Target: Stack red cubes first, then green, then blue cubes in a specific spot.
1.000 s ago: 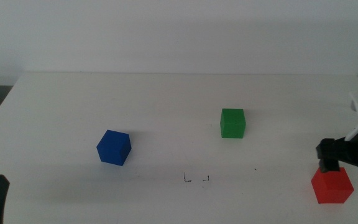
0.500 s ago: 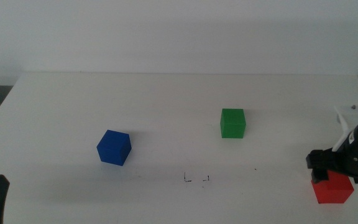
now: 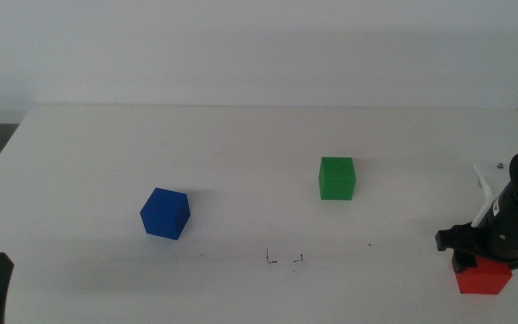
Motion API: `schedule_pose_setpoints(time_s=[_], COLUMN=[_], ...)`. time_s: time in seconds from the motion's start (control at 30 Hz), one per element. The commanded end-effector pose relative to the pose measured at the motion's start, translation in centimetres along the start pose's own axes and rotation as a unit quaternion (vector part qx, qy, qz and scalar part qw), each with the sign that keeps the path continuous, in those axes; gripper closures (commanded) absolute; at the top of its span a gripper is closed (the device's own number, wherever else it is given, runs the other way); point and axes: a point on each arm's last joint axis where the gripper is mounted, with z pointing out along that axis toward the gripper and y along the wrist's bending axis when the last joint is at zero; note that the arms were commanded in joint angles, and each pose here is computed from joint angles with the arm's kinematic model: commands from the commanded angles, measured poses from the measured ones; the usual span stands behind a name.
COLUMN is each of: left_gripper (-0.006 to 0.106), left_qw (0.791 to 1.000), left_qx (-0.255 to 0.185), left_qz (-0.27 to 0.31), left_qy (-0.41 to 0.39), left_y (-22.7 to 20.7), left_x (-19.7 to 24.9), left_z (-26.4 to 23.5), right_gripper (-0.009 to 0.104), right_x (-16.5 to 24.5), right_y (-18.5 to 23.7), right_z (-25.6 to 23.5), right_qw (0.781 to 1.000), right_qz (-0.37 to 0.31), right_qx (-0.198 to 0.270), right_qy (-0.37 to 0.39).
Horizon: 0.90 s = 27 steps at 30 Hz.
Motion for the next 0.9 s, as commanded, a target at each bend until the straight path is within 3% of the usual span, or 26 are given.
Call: schedule_pose_setpoints(time_s=[0.0,0.07,0.23,0.5,0.67,0.87], left_gripper=[0.009,0.009,0.009,0.009,0.009,0.009], left_qw=[1.000,1.000,1.000,1.000,1.000,1.000], left_qx=[0.000,0.000,0.000,0.000,0.000,0.000], left_qz=[-0.004,-0.004,-0.004,-0.004,-0.004,-0.004], left_qy=[-0.010,-0.010,-0.010,-0.012,-0.012,-0.013], left_y=[0.0,0.0,0.0,0.0,0.0,0.0], left_x=[-0.1,-0.1,-0.1,-0.2,-0.2,-0.2], left_z=[0.0,0.0,0.0,0.0,0.0,0.0], right_gripper=[0.070,0.078,0.076,0.076,0.076,0.076], right_x=[0.1,0.3,-0.9,-4.4,-4.9,-4.5], right_y=[0.0,0.6,3.7,13.0,19.4,23.6], right_z=[0.0,-0.9,-5.2,-9.6,-8.9,-7.3], right_qw=[1.000,1.000,0.999,0.999,0.998,0.998], right_qz=[0.000,0.011,0.027,0.002,-0.024,-0.026], right_qx=[0.003,0.011,0.018,-0.013,-0.026,-0.034], right_qy=[0.001,0.003,-0.010,-0.048,-0.046,-0.038])
